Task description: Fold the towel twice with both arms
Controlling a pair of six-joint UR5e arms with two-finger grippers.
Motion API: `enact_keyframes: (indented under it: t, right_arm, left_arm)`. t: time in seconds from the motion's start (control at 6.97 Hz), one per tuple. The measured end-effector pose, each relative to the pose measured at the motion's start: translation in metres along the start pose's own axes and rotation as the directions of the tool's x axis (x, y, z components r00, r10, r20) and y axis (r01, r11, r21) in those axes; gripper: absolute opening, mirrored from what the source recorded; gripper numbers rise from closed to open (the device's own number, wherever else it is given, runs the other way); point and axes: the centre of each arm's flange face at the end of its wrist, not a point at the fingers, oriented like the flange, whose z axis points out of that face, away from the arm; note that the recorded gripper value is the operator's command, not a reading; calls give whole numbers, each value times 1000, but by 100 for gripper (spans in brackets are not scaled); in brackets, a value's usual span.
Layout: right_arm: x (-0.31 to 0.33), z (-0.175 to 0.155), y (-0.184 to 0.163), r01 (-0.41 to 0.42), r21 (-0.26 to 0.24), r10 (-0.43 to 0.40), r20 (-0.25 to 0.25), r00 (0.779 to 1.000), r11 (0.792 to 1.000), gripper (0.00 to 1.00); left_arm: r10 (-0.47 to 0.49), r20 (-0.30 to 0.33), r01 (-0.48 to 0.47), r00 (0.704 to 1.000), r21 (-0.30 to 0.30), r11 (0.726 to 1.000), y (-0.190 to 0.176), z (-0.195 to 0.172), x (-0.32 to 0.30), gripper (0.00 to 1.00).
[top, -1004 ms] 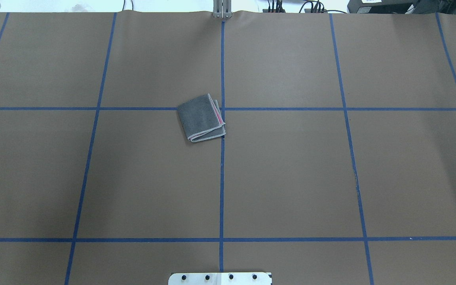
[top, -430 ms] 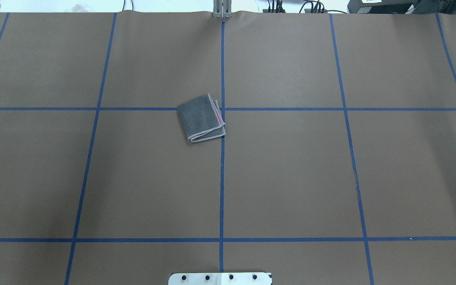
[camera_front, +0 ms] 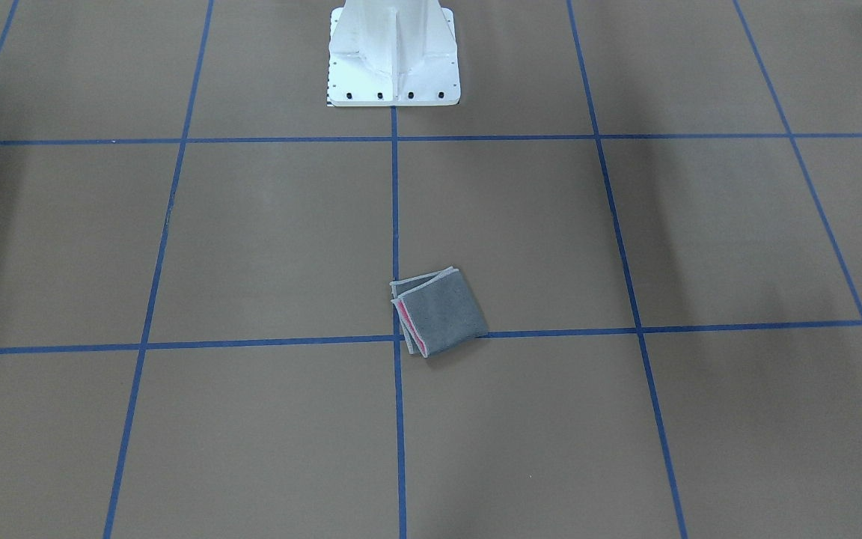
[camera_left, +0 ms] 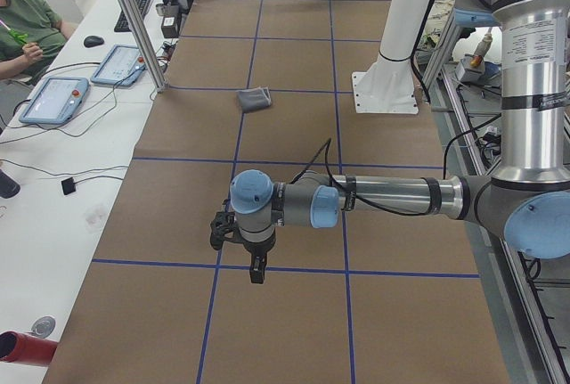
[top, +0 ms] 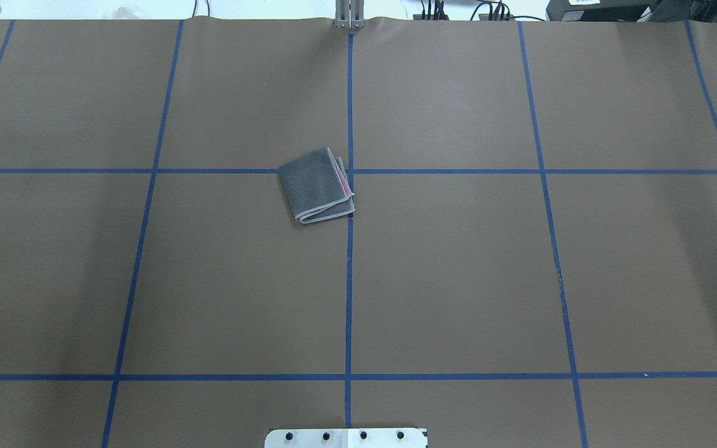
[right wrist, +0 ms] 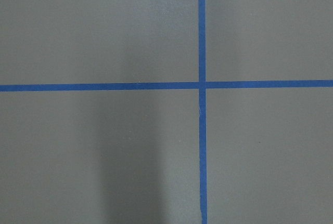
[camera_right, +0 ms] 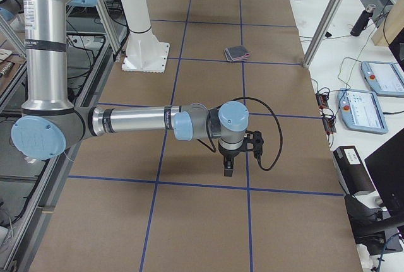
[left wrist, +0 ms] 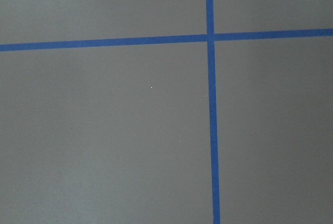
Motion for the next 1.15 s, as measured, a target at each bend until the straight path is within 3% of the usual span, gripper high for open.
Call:
enact_keyframes:
  t: [0.57, 1.15]
  right_arm:
    - [23, 21, 3, 3, -41, -3, -8, 1000, 999, 100]
    - [23, 24, 0, 65, -16, -65, -5, 998, 998, 100]
  left_arm:
    - [1, -14, -1, 1000, 32, 999, -10, -15, 16, 100]
    - [-2, -14, 2, 1000, 34, 999, -11, -16, 17, 100]
